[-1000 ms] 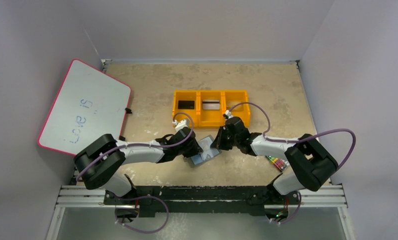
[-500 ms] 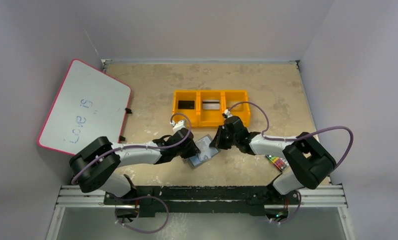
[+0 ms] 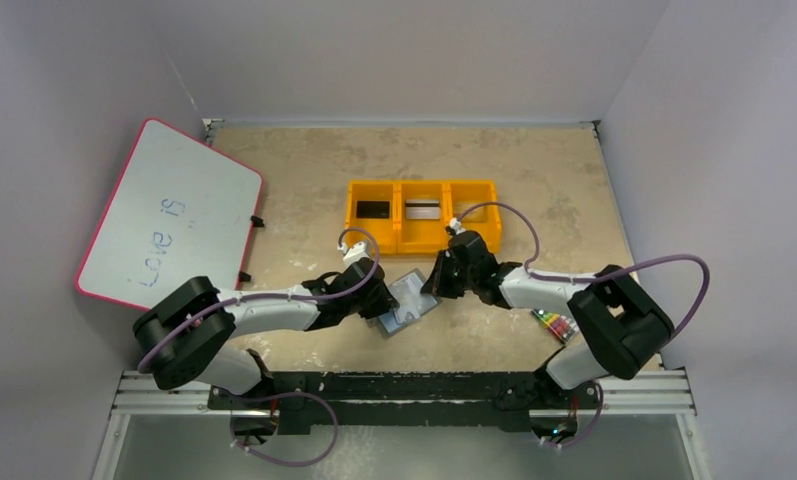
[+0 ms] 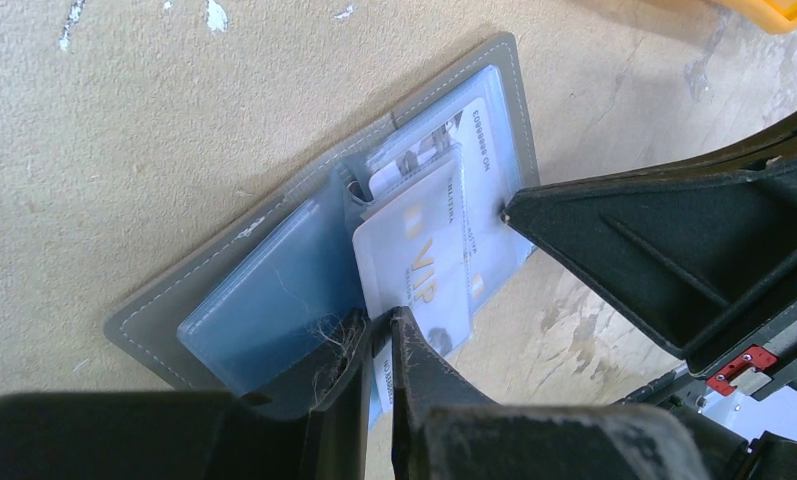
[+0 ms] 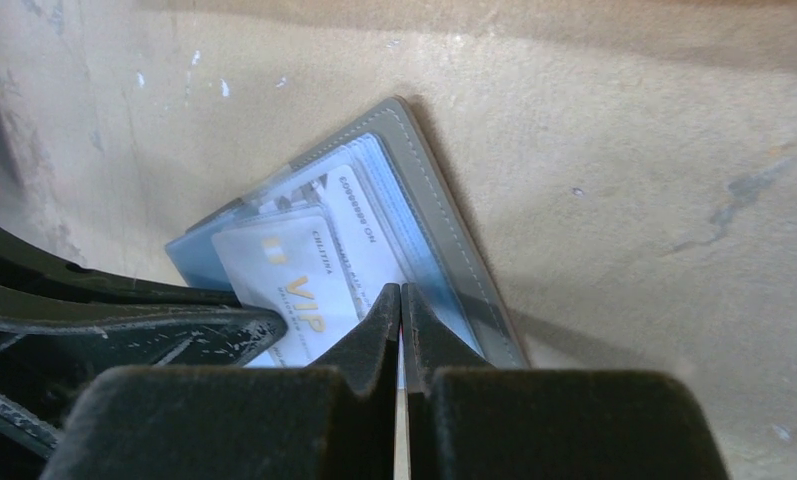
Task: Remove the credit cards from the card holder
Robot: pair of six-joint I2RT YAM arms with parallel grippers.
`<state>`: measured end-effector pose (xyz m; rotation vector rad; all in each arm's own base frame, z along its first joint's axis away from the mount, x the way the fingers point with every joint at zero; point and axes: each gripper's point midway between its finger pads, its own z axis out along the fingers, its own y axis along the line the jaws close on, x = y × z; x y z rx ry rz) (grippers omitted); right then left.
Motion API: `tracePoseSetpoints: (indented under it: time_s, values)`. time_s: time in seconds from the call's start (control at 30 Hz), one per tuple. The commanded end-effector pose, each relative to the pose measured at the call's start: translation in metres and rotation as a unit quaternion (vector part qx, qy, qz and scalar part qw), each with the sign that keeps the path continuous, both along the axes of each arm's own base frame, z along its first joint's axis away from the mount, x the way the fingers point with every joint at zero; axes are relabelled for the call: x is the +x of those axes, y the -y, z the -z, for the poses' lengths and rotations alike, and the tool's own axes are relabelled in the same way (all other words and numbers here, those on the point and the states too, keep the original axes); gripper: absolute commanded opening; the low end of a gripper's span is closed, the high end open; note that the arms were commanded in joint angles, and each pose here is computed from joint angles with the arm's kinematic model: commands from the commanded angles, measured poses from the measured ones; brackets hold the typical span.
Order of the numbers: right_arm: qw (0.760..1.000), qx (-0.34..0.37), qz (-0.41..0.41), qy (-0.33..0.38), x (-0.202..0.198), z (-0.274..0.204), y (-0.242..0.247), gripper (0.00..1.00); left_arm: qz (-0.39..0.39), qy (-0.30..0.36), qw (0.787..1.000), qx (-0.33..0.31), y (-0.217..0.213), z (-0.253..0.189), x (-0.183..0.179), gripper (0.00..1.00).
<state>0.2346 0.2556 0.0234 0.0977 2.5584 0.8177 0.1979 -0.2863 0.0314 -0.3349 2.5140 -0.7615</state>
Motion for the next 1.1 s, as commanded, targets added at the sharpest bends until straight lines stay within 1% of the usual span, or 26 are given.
tracePoseSetpoints:
  time_s: [0.0, 0.07, 0.17, 0.27, 0.4, 0.53, 0.7, 0.77, 0.83, 1.07]
  values:
    - [0.999, -0.051, -0.003, -0.003, -0.005, 0.001, 0.018, 0.00, 0.011, -0.011, 0.999, 0.043, -0.018, 0.015, -0.011, 0.00]
    - [0.999, -0.027, -0.027, 0.020, -0.002, -0.020, 0.006, 0.00, 0.012, -0.011, 0.999, 0.038, -0.017, 0.015, -0.012, 0.00]
    - [0.996, 0.002, -0.069, 0.052, 0.004, -0.047, -0.012, 0.03, 0.018, -0.009, 0.999, 0.036, -0.013, 0.015, -0.010, 0.00]
    - [0.993, 0.012, -0.102, 0.056, 0.005, -0.052, -0.026, 0.04, 0.021, -0.009, 0.999, 0.043, -0.011, 0.015, -0.007, 0.00]
    - [0.992, 0.014, -0.119, 0.042, 0.003, -0.038, -0.039, 0.05, 0.018, -0.007, 0.999, 0.044, -0.009, 0.014, -0.005, 0.00]
    - [0.993, -0.016, -0.115, 0.013, 0.004, -0.012, -0.040, 0.04, 0.016, -0.007, 0.999, 0.047, -0.010, 0.014, -0.005, 0.00]
    - [0.994, -0.095, -0.050, -0.016, 0.004, 0.024, -0.009, 0.01, 0.008, -0.010, 0.998, 0.057, -0.018, 0.015, -0.007, 0.00]
    - [0.993, -0.111, -0.034, -0.023, 0.003, 0.032, 0.000, 0.01, 0.002, -0.010, 0.998, 0.061, -0.023, 0.015, -0.008, 0.03]
    - [0.993, -0.112, -0.032, -0.026, 0.000, 0.035, 0.002, 0.01, -0.005, -0.008, 0.998, 0.058, -0.025, 0.015, -0.008, 0.08]
    - [0.994, -0.097, -0.038, -0.027, -0.003, 0.035, -0.001, 0.00, -0.012, -0.007, 1.000, 0.004, -0.011, 0.007, -0.007, 0.12]
